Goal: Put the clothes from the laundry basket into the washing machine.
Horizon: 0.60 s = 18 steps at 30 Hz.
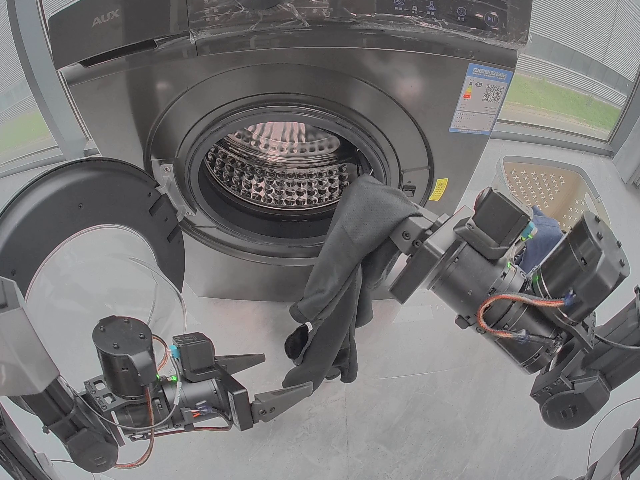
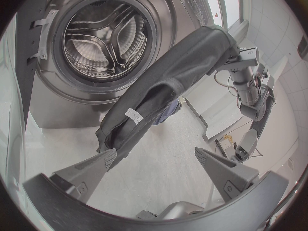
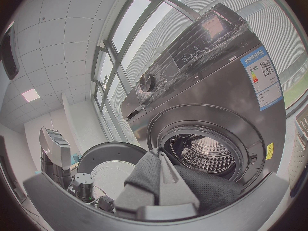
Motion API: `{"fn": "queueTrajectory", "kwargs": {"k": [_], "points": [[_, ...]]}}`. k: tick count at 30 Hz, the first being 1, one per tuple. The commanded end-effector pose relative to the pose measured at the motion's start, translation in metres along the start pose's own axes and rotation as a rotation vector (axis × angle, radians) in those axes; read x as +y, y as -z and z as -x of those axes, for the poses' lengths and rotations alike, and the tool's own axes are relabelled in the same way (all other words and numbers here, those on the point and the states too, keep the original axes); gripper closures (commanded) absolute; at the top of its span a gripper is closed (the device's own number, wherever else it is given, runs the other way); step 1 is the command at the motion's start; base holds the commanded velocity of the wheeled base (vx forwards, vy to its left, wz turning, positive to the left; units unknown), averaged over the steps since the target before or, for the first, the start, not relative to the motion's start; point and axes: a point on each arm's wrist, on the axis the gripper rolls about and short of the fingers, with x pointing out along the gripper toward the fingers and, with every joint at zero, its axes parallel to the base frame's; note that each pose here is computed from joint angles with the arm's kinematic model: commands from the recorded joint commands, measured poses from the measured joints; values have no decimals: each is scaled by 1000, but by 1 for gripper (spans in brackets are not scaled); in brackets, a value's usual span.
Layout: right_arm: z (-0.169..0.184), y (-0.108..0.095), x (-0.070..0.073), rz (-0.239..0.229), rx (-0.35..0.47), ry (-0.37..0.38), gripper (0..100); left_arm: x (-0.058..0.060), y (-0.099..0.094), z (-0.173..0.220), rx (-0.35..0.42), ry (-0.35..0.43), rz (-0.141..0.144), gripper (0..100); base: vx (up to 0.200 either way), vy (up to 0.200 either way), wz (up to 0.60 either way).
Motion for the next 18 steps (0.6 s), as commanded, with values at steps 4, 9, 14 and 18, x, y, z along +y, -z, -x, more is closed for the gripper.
{"fn": "queueTrajectory", "kwargs": {"k": [4, 9, 14, 18], "points": [[-3, 0, 0, 0, -6, 0, 100, 23, 31, -28, 58, -33, -33, 0, 0, 0, 0], [0, 1, 0, -1, 1, 0, 100, 54, 45, -37, 104, -109, -72, 0, 0, 0, 0], [0, 1, 0, -1, 4, 1, 100, 63, 50, -41, 124, -101, -60, 0, 0, 0, 0], [0, 1, 0, -1, 3, 2, 100, 67, 51, -50, 117, -95, -66, 0, 0, 0, 0]]}}
